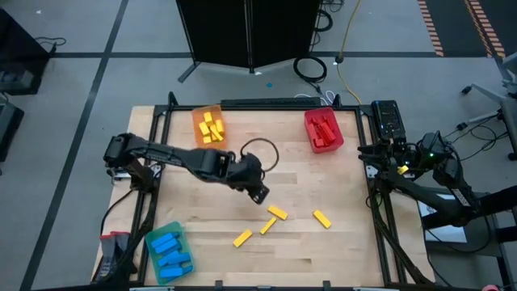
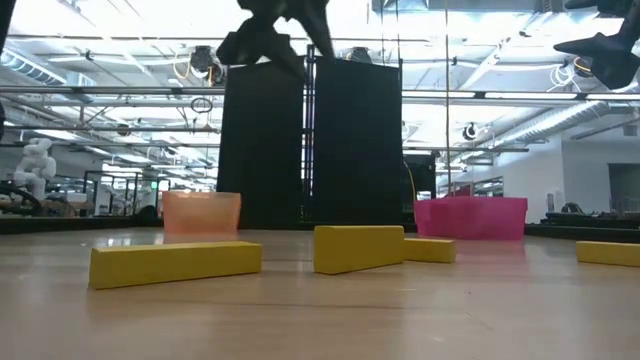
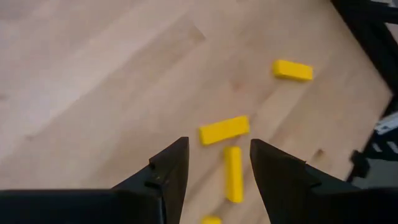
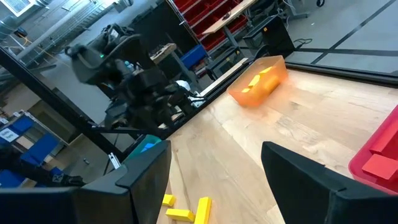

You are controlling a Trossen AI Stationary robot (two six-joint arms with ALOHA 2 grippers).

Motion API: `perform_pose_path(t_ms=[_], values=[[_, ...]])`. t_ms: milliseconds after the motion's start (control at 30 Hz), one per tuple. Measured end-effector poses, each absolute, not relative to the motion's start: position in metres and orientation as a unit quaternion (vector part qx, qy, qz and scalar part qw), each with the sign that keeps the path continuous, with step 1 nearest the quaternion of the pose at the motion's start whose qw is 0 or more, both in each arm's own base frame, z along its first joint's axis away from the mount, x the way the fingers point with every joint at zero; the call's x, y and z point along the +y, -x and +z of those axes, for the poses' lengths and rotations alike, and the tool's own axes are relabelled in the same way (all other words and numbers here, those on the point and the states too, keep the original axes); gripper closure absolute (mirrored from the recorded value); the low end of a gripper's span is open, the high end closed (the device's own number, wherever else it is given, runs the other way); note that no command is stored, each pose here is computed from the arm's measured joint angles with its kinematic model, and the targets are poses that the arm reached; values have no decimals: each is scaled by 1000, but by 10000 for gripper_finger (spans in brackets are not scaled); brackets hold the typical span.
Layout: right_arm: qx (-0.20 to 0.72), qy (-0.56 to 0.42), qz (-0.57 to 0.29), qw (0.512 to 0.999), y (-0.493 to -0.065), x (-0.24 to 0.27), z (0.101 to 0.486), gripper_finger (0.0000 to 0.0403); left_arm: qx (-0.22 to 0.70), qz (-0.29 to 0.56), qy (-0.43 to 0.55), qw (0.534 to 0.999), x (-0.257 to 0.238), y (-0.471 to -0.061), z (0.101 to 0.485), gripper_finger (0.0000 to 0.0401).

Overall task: Sort blocks
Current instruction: Put the yellow block into the orange transparent bin

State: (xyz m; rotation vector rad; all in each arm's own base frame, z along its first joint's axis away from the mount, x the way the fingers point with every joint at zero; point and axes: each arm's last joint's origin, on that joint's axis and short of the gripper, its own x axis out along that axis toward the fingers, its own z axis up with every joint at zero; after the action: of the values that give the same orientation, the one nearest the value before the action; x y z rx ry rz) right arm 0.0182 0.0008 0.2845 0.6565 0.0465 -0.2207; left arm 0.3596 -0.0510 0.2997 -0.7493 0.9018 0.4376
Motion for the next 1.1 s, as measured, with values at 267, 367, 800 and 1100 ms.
perform_pose_path(t_ms=[267, 367, 800, 1100], values=[[39, -322, -113, 939, -18, 1, 281, 154, 438, 178, 357, 806, -88, -381, 267, 224], [48, -326, -116, 937, -17, 1, 279, 154, 464, 177, 349, 794, -95, -389, 250, 224], [75, -339, -123, 930, -16, 2, 273, 154, 507, 149, 340, 778, -123, -410, 198, 224], [75, -339, -123, 930, -16, 2, 273, 154, 528, 146, 331, 769, -133, -413, 177, 224]])
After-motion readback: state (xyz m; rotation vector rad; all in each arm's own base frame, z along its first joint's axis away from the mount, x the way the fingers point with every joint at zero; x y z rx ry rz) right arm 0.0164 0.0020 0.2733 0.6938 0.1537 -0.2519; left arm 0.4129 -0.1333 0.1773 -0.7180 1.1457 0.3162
